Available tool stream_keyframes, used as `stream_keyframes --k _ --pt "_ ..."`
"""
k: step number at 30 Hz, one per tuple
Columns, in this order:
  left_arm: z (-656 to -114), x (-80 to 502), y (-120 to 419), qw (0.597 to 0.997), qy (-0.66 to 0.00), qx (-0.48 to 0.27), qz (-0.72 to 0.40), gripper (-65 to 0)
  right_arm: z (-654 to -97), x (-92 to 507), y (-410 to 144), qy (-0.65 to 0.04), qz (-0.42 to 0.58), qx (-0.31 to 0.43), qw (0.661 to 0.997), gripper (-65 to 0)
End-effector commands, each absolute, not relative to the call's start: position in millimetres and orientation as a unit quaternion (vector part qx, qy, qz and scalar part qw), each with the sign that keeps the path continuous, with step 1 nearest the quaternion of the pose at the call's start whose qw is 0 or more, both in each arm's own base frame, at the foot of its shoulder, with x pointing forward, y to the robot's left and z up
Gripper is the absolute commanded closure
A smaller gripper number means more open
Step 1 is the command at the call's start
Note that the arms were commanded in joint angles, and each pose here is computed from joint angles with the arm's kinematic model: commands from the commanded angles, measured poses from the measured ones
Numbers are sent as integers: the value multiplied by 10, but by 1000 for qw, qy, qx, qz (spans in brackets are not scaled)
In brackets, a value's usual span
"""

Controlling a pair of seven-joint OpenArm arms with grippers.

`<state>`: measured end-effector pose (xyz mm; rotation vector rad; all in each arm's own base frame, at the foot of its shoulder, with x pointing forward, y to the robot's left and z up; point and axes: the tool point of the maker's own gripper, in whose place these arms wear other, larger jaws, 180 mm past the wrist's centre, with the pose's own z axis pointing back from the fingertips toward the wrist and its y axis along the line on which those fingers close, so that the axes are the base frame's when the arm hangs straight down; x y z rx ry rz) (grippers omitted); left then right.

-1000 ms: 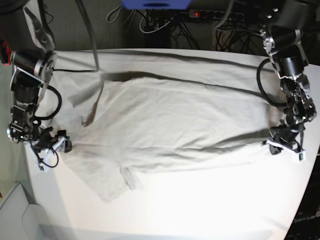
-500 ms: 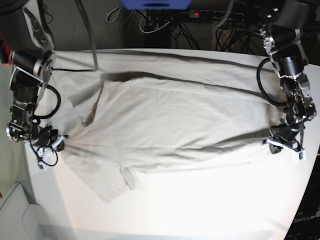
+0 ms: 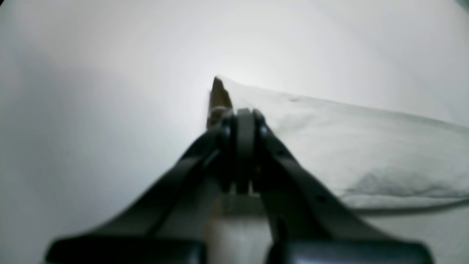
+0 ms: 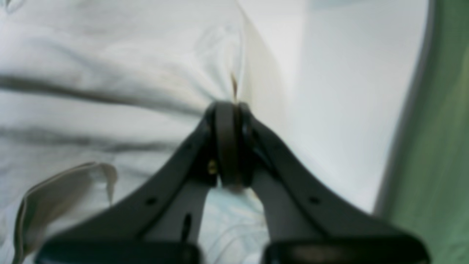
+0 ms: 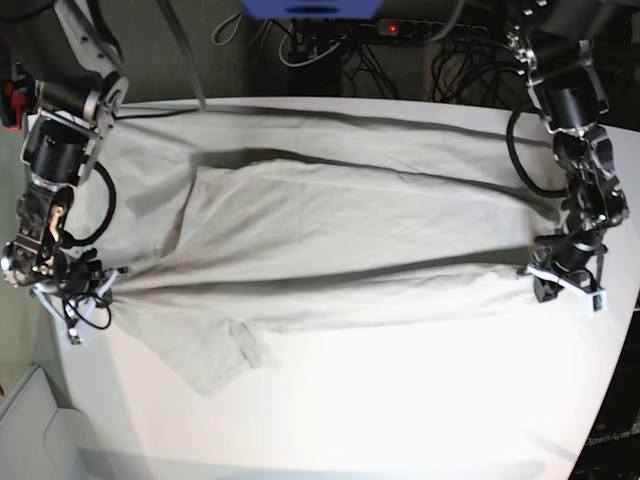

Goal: Layout the t-shirt on the table in an organized manner, then fold the t-shirt properly
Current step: 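Lift the hem edge with both grippers and fold it over toward the fold edge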

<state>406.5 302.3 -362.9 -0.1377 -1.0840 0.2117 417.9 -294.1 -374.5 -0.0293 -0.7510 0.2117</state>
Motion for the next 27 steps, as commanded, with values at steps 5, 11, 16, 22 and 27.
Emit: stream_keyframes --k 5,11,16,22,27 --pt "-3296 4091 3110 818 -561 -76 106 -5 -3447 4195 -2987 -403 115 -45 907 0" --pt "-3261 3992 3154 812 -566 -86 113 -5 -3375 4005 -2940 -402 131 -72 903 0" --pt "-3302 3948 3178 816 -561 -83 113 -5 -3356 3844 -2855 -408 143 -84 898 0" --pt "-3275 3968 3184 814 -564 -83 113 -5 -3315 3672 -2809 -414 157 -98 891 0" --pt "-3270 3970 3183 814 -565 -83 112 -5 -3359 3560 -2804 -408 162 -102 893 0"
